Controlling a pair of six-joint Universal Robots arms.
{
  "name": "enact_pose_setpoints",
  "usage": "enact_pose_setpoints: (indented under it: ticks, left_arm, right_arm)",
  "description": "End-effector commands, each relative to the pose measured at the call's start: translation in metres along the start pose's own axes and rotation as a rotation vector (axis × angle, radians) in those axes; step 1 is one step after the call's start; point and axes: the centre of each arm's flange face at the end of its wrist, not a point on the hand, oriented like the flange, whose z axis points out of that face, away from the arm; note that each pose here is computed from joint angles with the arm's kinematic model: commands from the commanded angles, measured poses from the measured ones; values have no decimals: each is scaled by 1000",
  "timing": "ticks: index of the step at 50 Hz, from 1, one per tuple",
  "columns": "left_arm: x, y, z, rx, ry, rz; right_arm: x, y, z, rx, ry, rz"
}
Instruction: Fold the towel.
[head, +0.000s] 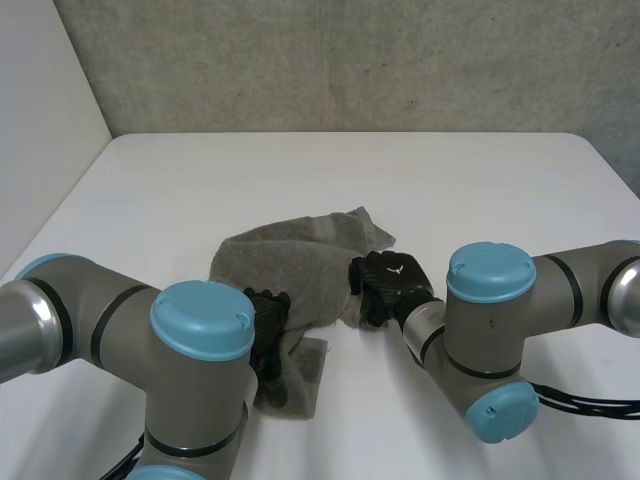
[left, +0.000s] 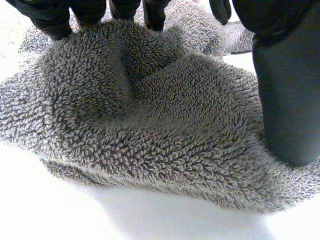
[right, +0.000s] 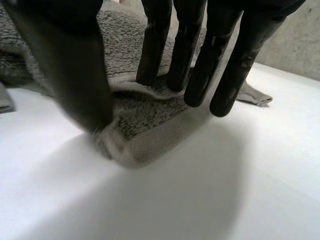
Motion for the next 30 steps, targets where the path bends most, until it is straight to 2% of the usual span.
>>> enact_pose_setpoints:
  ticks: [1, 30]
  left_arm:
    - [-1, -2, 0, 6, -1, -3]
    - [1, 0, -3, -1, 8, 2]
  right_arm:
    - [2, 2, 4, 9, 11, -51]
    - [1, 7, 5, -9, 0, -39]
